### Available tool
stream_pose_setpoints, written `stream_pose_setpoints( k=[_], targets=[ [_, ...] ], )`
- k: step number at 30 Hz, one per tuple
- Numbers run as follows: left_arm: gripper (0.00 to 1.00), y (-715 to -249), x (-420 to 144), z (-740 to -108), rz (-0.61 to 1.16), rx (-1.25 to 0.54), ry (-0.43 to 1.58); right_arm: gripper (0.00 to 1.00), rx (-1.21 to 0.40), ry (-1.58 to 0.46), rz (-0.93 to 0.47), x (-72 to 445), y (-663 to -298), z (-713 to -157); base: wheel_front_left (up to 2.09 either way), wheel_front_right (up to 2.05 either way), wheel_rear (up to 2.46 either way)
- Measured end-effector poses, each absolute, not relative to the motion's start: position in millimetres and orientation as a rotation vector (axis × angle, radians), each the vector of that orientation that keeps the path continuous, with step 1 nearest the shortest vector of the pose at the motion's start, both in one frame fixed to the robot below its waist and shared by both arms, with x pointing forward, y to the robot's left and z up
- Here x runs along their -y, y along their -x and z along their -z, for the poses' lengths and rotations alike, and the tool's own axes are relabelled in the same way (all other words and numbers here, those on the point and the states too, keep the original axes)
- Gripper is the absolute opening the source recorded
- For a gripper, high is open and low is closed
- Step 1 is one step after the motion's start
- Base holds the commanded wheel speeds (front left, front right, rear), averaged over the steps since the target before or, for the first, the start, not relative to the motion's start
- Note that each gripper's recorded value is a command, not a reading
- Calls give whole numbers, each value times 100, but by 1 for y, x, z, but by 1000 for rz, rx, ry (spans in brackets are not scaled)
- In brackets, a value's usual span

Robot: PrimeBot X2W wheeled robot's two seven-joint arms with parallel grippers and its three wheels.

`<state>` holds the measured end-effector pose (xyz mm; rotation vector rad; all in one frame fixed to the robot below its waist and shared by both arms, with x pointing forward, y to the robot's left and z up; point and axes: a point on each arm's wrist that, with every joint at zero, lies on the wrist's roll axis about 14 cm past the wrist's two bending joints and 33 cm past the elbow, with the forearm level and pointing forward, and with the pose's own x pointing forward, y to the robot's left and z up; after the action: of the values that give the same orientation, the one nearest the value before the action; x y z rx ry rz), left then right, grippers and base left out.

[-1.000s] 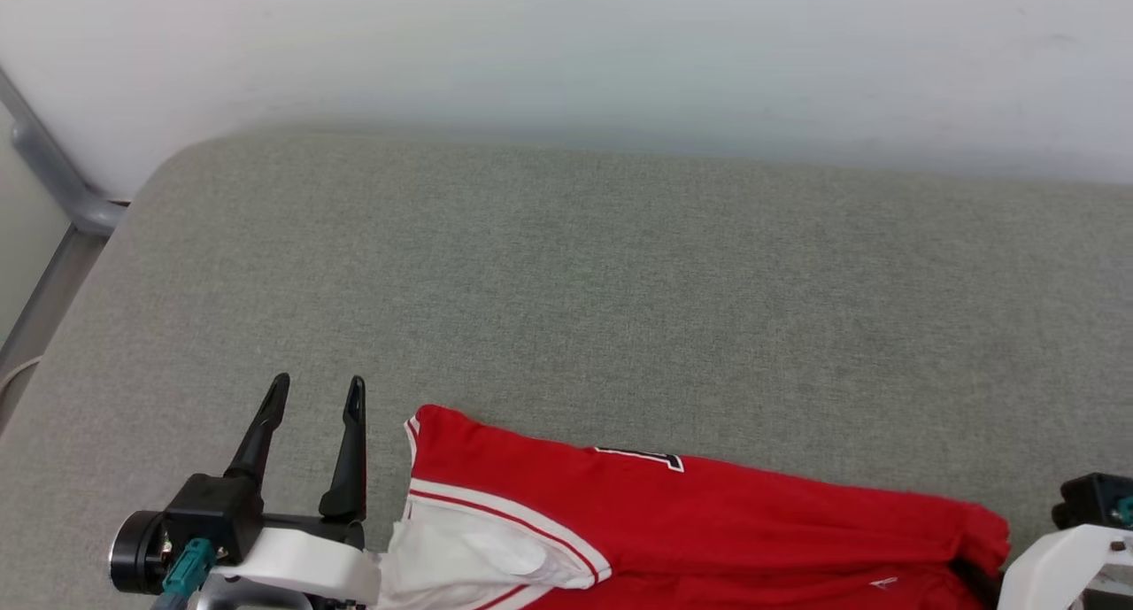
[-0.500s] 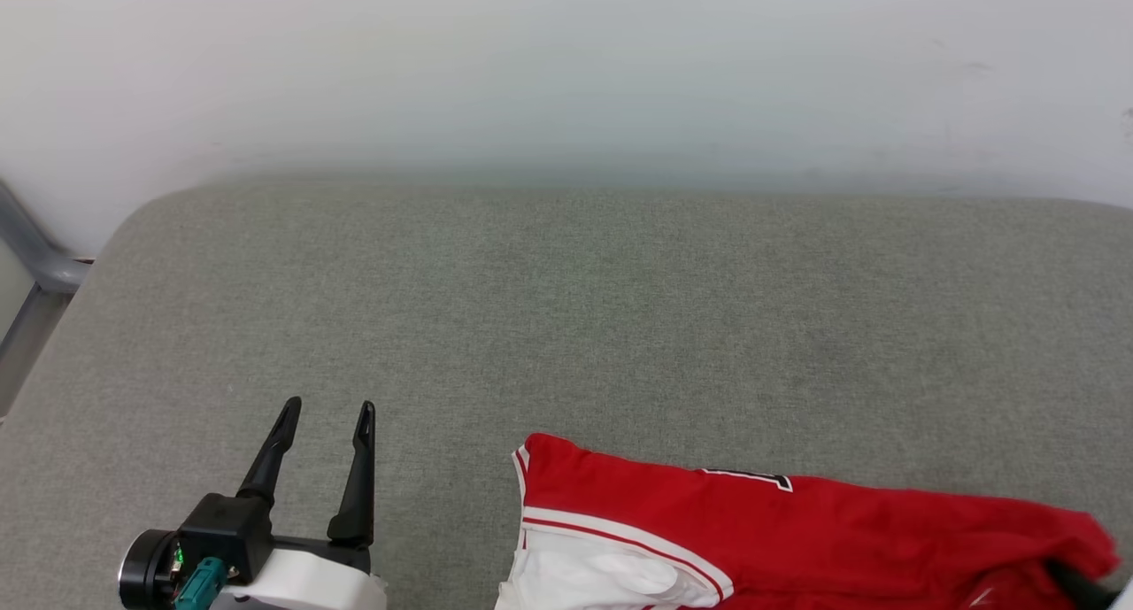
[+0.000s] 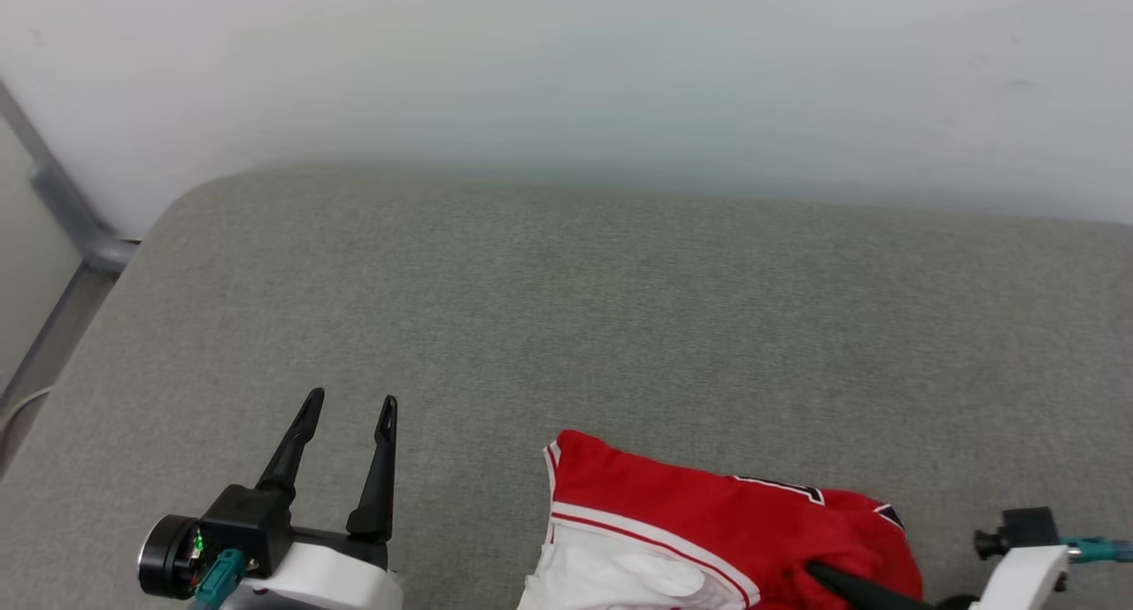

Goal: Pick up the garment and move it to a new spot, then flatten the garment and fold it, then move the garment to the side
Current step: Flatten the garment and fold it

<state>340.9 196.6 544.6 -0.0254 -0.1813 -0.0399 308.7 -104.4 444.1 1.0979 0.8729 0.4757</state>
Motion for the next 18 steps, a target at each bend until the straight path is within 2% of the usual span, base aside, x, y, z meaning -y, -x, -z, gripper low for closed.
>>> stream_pose_setpoints(
  k=[11, 18],
  targets=[
    [100, -336, -218, -543, -32, 174, 23, 0, -919, -1147, -709, 6, -317, -457, 0, 0, 0],
    [100, -346, -221, -538, -52, 157, 33, 0, -918, -1169, -794, -38, -331, -464, 0, 0, 0]
  ],
)
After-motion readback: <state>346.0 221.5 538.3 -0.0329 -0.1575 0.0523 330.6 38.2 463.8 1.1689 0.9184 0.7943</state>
